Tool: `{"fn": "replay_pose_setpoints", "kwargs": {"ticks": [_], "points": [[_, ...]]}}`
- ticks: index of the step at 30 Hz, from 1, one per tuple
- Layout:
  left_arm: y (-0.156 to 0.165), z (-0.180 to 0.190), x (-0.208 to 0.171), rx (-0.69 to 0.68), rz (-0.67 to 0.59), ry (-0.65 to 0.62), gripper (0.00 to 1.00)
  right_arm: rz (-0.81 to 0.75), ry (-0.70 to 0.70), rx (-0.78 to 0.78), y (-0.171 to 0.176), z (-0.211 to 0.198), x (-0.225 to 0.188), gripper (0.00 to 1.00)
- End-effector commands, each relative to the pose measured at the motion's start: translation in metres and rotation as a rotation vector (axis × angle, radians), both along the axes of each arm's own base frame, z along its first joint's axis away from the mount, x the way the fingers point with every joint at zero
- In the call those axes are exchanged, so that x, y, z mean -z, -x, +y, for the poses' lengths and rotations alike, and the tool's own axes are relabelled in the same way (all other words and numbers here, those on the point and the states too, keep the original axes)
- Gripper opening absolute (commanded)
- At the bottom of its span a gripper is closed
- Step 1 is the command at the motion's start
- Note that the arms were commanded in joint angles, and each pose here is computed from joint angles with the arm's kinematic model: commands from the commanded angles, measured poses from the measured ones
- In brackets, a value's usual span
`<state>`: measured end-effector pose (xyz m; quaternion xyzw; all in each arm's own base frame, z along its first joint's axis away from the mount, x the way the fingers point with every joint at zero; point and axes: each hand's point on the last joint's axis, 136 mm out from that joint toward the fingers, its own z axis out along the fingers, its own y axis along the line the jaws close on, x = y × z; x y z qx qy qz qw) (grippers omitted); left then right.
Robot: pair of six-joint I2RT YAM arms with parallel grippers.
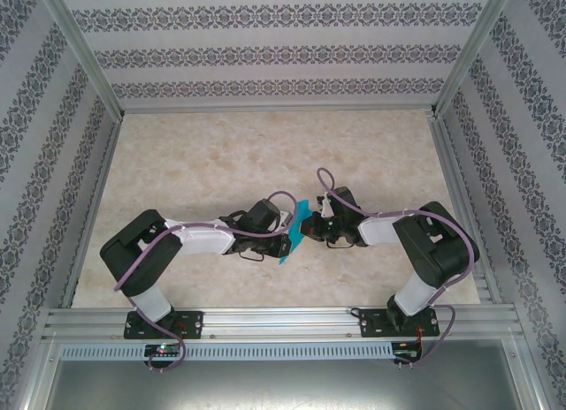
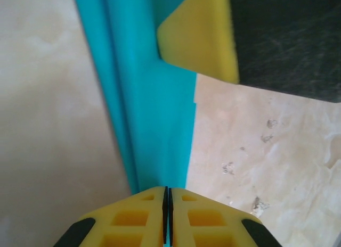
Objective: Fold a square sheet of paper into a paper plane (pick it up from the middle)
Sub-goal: Fold the wing for the fifth time at the center of the table.
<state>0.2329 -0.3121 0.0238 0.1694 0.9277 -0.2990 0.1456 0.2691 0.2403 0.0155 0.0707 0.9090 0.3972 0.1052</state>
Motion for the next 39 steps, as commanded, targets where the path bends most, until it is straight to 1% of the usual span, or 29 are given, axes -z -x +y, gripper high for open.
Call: {"fn": "replay_pose_setpoints", "kwargs": {"ticks": [1,4,12,16,19,28,33,39], "points": [[-0.002,0.003,0.011,-0.002,0.007,0.01,0.13,0.095,0.07,0.007,0.022,-0.011,0.025,0.01],[0.003,0.007,0.023,0.006,0.029,-0.009,0.12,0.079,0.051,0.013,0.019,-0.009,0.016,0.01],[0.015,0.035,0.058,0.016,0.037,-0.143,0.11,0.013,-0.032,0.041,0.009,-0.001,-0.022,0.02],[0.016,0.042,0.065,0.018,0.031,-0.174,0.11,-0.03,-0.075,0.059,0.003,0.005,-0.045,0.02],[0.016,0.045,0.068,0.02,0.022,-0.188,0.1,-0.048,-0.083,0.067,0.001,0.011,-0.054,0.02],[0.017,0.043,0.067,0.027,0.022,-0.179,0.1,-0.024,-0.088,0.094,-0.012,0.025,-0.033,0.02],[0.019,0.046,0.068,0.035,0.026,-0.19,0.1,-0.005,-0.045,0.113,-0.018,0.023,-0.012,0.02],[0.024,0.05,0.072,0.042,0.038,-0.206,0.11,0.005,0.073,0.129,-0.023,0.009,0.007,0.02]]}}
